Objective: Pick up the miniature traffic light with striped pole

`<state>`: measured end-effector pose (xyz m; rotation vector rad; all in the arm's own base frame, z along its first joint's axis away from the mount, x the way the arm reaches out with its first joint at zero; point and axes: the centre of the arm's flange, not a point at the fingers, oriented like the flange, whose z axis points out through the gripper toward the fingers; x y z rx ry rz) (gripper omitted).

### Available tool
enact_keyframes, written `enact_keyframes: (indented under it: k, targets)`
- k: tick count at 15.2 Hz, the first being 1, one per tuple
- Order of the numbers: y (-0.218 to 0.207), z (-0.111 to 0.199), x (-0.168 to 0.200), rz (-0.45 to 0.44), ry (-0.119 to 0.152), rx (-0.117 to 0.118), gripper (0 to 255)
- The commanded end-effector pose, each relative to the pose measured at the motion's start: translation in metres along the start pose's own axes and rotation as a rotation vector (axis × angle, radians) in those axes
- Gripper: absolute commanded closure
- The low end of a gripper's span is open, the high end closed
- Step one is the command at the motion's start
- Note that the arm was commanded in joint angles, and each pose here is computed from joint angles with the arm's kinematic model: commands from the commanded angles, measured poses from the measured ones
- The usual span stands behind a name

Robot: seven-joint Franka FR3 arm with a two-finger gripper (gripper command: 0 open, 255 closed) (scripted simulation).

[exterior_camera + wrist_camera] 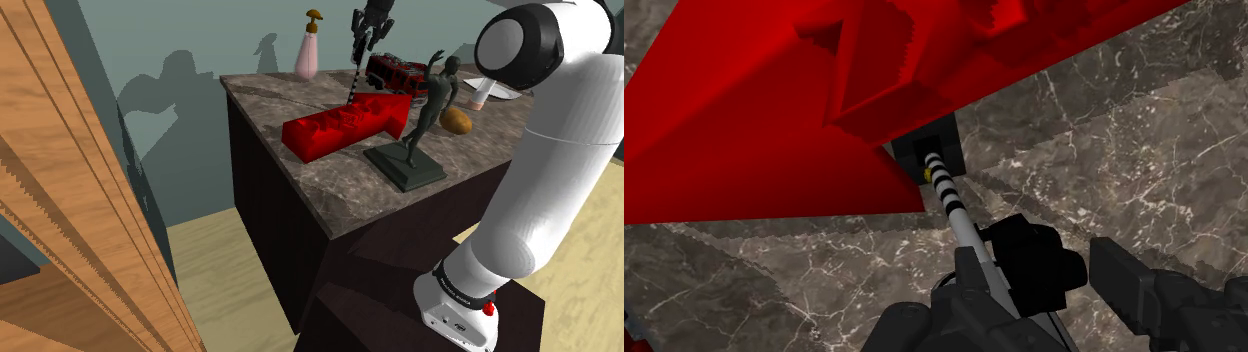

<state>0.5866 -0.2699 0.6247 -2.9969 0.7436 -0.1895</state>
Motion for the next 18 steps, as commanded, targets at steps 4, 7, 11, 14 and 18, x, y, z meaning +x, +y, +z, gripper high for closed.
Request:
enact_keyframes:
  k: [4,7,11,14,18]
  targets:
    - [-0.002,-0.015,0.002,0.000,0.000,0.000,255]
    - [-0.003,-0.031,0.004,0.000,0.000,0.000,255]
    - [-0.004,-0.052,0.006,0.000,0.000,0.000,255]
    - [-0.006,-0.068,0.007,0.000,0.000,0.000,255]
    - [-0.006,-0.079,0.009,0.000,0.000,0.000,255]
